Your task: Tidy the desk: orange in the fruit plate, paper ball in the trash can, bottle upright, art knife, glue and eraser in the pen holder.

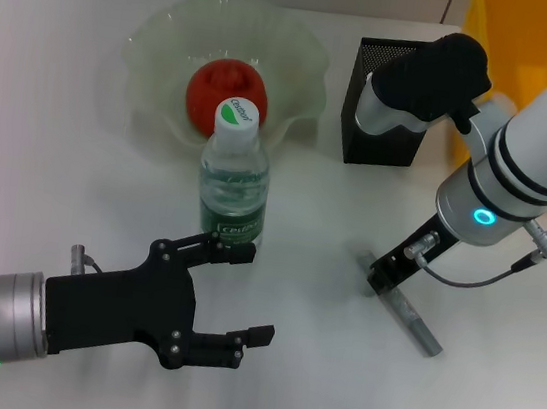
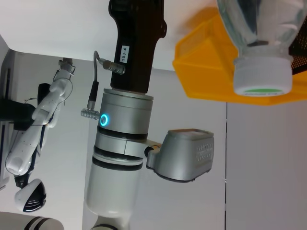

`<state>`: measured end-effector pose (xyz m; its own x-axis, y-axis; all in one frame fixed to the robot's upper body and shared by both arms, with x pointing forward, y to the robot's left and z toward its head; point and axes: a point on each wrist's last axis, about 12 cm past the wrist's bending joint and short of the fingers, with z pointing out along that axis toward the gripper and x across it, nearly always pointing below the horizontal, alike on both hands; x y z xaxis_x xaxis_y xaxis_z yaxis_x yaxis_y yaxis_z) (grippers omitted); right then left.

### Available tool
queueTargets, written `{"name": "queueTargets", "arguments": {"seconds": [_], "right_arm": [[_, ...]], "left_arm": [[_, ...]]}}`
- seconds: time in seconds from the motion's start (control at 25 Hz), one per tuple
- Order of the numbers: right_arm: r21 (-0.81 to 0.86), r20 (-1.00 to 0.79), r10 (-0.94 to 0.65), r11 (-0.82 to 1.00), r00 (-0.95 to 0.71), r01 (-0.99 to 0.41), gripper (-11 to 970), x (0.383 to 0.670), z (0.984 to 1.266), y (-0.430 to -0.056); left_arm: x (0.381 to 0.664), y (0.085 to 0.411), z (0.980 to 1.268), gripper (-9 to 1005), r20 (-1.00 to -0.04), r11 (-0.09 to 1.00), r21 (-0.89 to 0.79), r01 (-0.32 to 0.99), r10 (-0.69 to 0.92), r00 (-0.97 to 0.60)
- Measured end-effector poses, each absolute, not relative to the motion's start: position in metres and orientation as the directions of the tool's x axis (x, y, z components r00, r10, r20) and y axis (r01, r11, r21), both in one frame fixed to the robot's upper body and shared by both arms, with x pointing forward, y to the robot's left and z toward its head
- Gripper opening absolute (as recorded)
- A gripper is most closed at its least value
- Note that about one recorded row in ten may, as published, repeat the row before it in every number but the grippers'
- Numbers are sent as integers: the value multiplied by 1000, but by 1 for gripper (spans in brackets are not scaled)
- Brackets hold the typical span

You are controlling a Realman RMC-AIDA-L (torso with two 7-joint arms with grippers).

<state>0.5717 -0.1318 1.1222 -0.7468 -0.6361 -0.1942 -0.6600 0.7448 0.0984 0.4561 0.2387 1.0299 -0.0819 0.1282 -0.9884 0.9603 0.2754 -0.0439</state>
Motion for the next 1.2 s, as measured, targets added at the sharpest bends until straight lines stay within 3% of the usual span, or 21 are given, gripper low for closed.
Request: {"name": "queueTargets", "arguments": {"seconds": [0.48, 0.72, 0.8, 0.92, 1.0, 1.08, 1.2], "right_arm": [[97, -197, -643, 738, -740, -667, 168, 572, 1121, -132], [95, -282, -628, 734, -726, -672, 134, 571, 1143, -135], [95, -417, -559, 757, -717, -646, 133, 574, 1174, -154], [93, -531, -501, 767, -683, -635, 130, 573, 1198, -169], [88, -717, -392, 770, -577, -632, 129, 567, 1225, -192], [90, -766, -353, 768, -537, -634, 128, 564, 1230, -200], [100, -958, -118, 717, -263, -689, 127, 553, 1235, -224]], "left_arm": [[456, 238, 1030, 859, -989, 276, -43, 960, 127, -81], [455, 239, 1030, 859, -989, 277, -43, 960, 123, -80], [455, 240, 1030, 859, -989, 278, -43, 960, 123, -80], [455, 240, 1031, 859, -989, 279, -41, 959, 122, -78], [455, 240, 1031, 859, -989, 279, -41, 959, 122, -78], [455, 240, 1031, 859, -989, 279, -41, 959, 122, -78], [456, 240, 1031, 859, -990, 279, -40, 959, 122, -77]]}}
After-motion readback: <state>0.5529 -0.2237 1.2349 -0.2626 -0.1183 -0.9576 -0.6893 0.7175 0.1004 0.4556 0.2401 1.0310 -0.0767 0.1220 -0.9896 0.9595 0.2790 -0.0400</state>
